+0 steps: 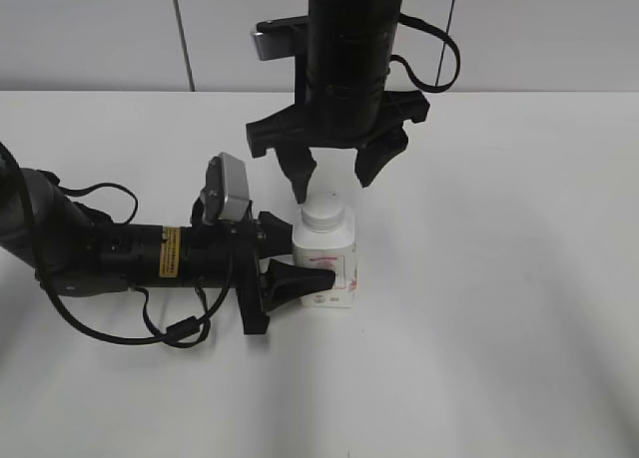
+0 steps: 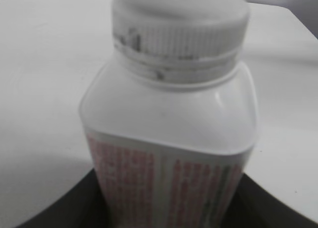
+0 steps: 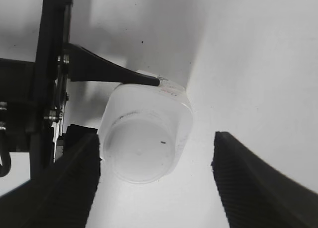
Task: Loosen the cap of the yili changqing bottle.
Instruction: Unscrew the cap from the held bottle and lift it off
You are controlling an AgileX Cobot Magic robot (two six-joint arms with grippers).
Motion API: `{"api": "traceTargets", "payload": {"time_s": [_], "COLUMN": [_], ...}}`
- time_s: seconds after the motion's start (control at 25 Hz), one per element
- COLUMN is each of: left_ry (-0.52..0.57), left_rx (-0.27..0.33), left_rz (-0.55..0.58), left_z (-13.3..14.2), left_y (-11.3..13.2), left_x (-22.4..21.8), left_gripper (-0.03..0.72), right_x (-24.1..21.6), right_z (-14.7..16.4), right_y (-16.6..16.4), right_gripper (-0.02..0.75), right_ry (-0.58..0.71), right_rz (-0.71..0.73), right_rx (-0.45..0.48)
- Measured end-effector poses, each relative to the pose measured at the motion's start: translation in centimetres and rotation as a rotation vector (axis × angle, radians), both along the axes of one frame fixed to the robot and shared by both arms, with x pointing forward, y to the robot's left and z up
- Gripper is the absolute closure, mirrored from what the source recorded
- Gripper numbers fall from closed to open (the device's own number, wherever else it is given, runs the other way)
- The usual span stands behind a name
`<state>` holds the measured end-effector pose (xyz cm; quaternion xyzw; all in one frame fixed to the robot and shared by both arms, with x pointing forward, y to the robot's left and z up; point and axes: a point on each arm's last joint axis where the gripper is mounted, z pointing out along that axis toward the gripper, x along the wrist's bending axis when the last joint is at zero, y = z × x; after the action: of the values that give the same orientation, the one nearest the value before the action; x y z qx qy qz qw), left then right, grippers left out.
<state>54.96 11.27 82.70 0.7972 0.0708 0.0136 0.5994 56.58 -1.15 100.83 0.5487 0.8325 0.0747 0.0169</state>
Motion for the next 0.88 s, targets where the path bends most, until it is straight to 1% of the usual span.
{"api": "traceTargets", "payload": {"time_s": [0.24,0.44,0.88], "left_ry": [0.0,0.0,0.0], "left_rx": [0.0,0.0,0.0], "left_rz": [0.0,0.0,0.0], "left_z": [0.0,0.0,0.0], "left_y": [0.0,0.0,0.0], "left_x": [0.0,0.0,0.0], "left_gripper": [0.322,0.323,0.323], "right_x": [0.1,0.3,0.3], "right_z": [-0.2,-1.5,-1.5], "right_y": [0.0,0.3,0.3], "right_gripper": [0.182,0.182,0.182], "right_ry": [0.002,0.025,0.026], "right_rz": [0.0,-0.001,-0.003], "right_rx": [-0.005,-0.022,-0.023]}}
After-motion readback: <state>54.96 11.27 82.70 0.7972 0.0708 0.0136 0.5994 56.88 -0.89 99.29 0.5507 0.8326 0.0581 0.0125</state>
